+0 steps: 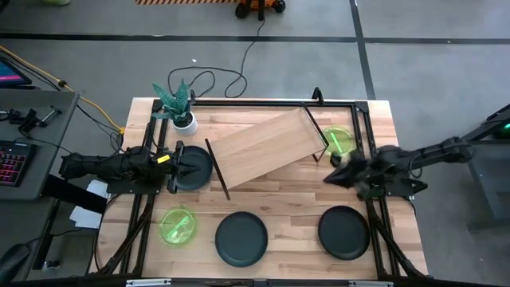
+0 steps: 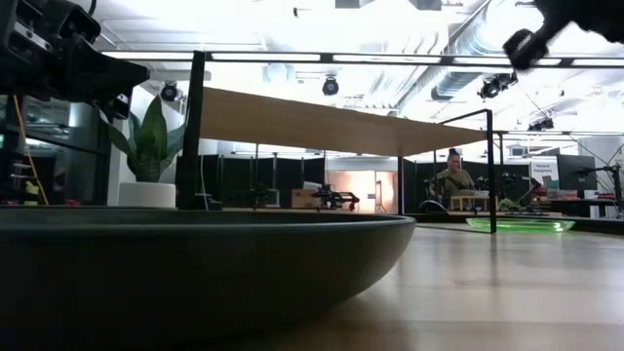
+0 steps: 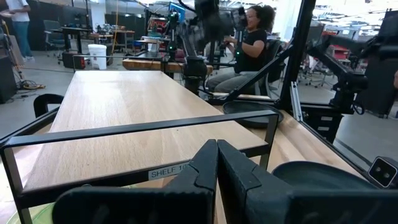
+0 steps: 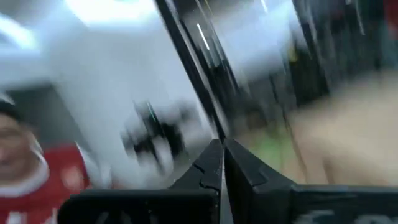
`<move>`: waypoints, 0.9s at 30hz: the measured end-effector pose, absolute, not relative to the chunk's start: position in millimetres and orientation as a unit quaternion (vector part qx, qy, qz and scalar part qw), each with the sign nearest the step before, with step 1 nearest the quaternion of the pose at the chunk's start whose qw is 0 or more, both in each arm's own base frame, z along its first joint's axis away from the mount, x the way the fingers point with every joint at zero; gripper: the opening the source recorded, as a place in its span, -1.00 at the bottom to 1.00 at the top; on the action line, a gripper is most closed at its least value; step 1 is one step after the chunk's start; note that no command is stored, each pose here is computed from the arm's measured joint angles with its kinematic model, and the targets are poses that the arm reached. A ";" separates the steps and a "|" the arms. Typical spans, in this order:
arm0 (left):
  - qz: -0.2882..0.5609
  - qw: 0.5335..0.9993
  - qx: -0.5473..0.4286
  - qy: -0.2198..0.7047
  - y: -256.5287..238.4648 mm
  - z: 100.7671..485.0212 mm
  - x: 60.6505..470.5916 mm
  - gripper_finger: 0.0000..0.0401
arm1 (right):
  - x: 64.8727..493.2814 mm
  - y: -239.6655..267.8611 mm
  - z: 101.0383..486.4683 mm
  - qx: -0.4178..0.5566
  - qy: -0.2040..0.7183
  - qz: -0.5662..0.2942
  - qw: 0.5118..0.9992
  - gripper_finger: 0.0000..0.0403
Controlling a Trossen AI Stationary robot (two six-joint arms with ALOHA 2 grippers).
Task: Place and stack plates onto a shelf
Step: Put the bottom right black plate on the shelf
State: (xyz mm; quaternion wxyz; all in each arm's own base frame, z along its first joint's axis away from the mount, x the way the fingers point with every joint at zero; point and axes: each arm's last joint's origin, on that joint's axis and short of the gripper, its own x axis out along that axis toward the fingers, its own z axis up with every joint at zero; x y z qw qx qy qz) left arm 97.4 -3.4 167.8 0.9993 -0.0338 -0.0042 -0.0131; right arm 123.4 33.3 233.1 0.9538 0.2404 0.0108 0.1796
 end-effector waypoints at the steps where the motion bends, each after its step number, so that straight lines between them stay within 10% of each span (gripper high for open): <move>1: -0.013 0.999 -0.034 -0.004 -3.4 167.8 97.4 -1.00 | 127.9 36.6 233.1 0.261 0.078 0.165 0.948 -1.00; 13: -0.013 0.999 -0.034 -0.004 -3.4 167.7 97.5 -1.00 | 133.0 88.0 199.9 0.411 0.549 -0.036 0.727 -0.94; 27: -0.013 0.999 -0.034 -0.004 -3.4 167.8 97.4 -1.00 | 134.4 93.5 172.9 0.228 0.612 -0.049 0.756 -0.25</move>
